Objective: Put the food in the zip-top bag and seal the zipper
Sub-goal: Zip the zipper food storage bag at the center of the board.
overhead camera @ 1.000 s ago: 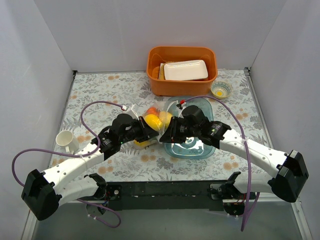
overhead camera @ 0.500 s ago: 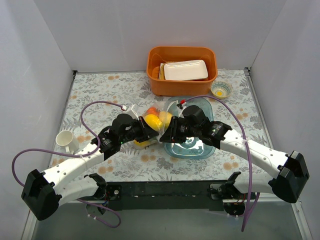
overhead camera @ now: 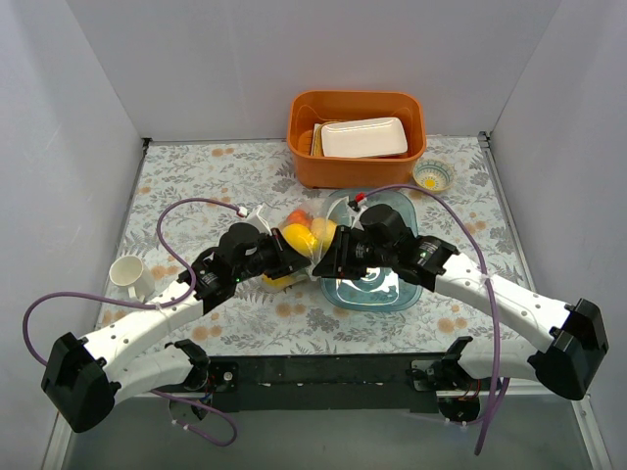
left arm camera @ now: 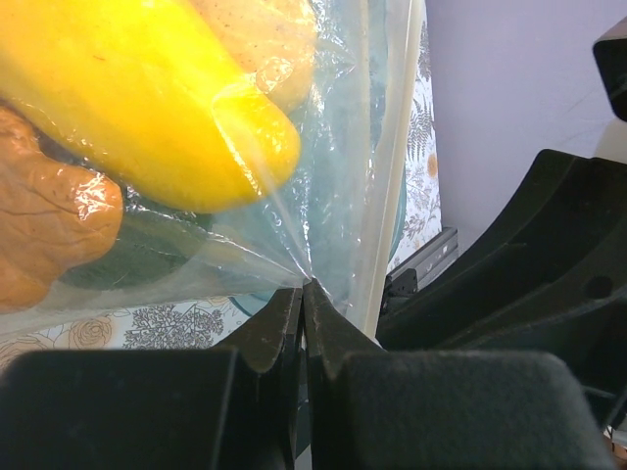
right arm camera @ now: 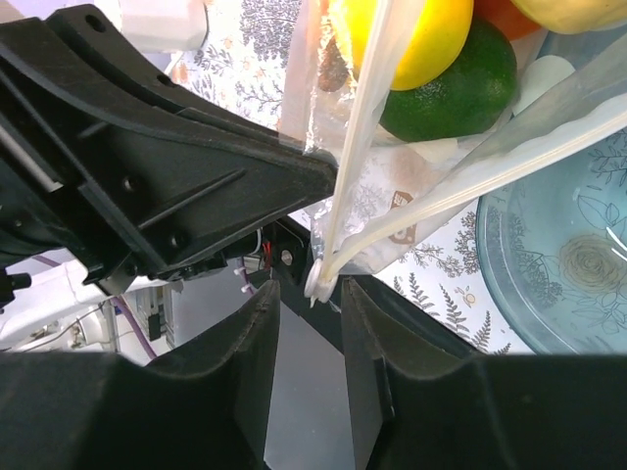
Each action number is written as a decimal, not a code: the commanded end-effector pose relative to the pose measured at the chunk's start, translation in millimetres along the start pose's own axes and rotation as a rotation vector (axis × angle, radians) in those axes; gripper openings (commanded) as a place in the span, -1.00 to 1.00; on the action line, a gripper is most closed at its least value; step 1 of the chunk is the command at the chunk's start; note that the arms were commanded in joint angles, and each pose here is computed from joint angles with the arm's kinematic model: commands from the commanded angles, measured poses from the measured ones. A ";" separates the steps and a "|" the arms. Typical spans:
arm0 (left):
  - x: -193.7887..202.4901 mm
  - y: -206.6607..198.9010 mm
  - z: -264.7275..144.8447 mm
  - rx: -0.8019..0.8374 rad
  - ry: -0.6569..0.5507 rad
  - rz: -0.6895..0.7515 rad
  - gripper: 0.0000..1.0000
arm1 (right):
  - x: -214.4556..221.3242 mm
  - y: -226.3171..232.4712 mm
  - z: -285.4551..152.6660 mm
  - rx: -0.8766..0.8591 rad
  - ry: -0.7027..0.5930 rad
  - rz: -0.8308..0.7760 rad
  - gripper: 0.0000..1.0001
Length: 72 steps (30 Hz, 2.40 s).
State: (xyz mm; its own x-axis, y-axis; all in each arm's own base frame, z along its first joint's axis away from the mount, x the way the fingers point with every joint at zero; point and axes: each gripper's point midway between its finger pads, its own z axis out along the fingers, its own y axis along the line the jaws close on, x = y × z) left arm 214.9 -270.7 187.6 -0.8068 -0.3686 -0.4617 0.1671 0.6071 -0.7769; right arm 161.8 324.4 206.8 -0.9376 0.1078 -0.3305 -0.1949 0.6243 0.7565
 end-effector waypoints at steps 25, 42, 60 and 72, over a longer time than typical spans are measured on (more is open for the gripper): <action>-7.1 -8.6 -5.2 0.026 -0.038 0.007 -1.00 | -3.7 17.7 -0.6 -0.042 0.013 -0.014 -0.26; 7.3 -8.8 -12.9 0.090 -0.016 -0.083 -0.38 | -12.0 11.7 -5.5 -0.076 -0.093 0.025 -0.93; 7.6 -24.6 -9.0 0.197 -0.020 -0.199 -0.73 | -7.1 1.8 -1.7 -0.056 -0.079 0.036 -0.93; 24.4 -17.0 -13.4 0.189 0.043 -0.192 -1.00 | -25.8 -9.8 -2.8 -0.017 -0.144 0.042 -0.93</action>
State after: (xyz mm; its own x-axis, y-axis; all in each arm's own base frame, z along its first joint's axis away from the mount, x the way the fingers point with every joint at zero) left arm 196.9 -279.1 190.6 -0.8360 -0.4744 -0.2758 0.0746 0.3997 -0.9136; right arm 165.7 318.5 195.6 -0.9323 0.1719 -0.3182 -0.1514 0.6136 0.7749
